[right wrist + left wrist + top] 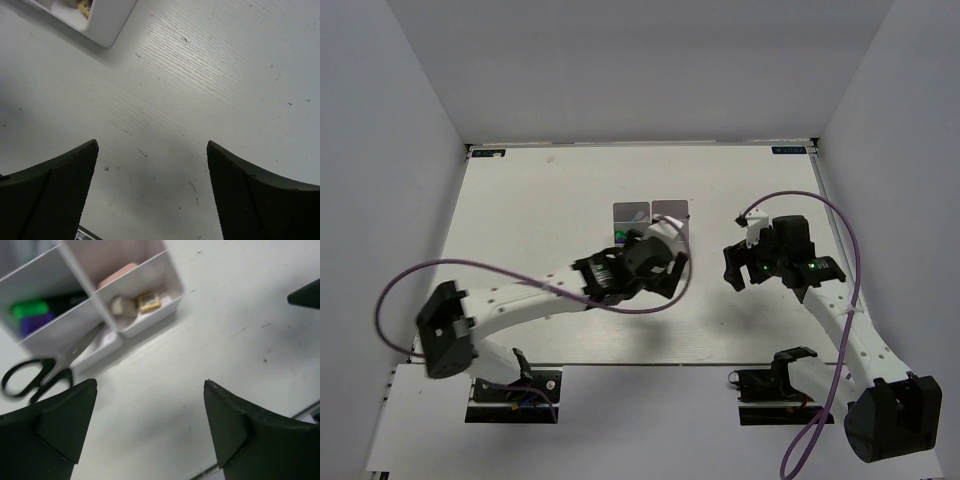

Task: Sort the stationery into containers
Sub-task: Reset both arms

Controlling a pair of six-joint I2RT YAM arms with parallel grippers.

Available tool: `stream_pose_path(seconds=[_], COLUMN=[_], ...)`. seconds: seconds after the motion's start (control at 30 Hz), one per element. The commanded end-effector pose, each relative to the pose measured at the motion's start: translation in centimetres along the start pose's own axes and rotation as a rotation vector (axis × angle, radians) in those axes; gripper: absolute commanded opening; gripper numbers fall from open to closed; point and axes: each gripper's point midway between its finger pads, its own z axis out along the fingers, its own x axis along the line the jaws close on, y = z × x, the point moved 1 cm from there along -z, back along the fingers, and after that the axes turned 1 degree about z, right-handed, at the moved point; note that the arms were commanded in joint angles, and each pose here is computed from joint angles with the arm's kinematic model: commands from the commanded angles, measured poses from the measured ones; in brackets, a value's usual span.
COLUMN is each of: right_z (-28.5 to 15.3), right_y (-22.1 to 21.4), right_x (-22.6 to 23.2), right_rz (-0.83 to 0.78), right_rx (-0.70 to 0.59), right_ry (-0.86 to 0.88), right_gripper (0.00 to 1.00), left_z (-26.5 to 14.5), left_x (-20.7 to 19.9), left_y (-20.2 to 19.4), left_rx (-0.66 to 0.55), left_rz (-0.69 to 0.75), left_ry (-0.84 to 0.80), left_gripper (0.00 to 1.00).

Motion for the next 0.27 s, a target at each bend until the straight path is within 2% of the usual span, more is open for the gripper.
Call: stream_pose_path(seconds=[0.0, 0.03, 0.07, 0.1, 0.2, 0.23], right_z=[-0.3, -0.2, -0.2, -0.2, 0.1, 0.1], right_y=[0.9, 1.1, 1.5, 1.6, 1.2, 1.5], right_x=[0.1, -0.4, -0.8, -0.9, -1.5, -1.6], right_rz=[0.062, 0.075, 0.091, 0.100, 0.113, 0.124], right_rx=[-0.041, -0.046, -0.061, -0.058, -0.058, -0.072], right_ry=[-0.001, -0.033, -0.061, -0.067, -0.101, -0.107], right_gripper=[0.90, 0.90, 0.90, 0.90, 0.90, 0.90], left_z=[-4.5, -4.8, -6.2, -6.8, -8.7, -10.2], left_x=[4.0, 5.5, 6.9, 8.7, 12.5, 13.1], left_y=[-2.1, -3.0, -2.5, -4.3, -5.9, -5.7], left_rx=[0.002, 0.023, -0.009, 0.015, 0.027, -0.019], left_rz=[-0.046, -0.047, -0.080, -0.088, -0.129, -0.140], left_ry=[-0.016, 0.013, 0.021, 0.043, 0.107, 0.084], left_gripper=[1.00, 1.00, 1.00, 1.00, 1.00, 1.00])
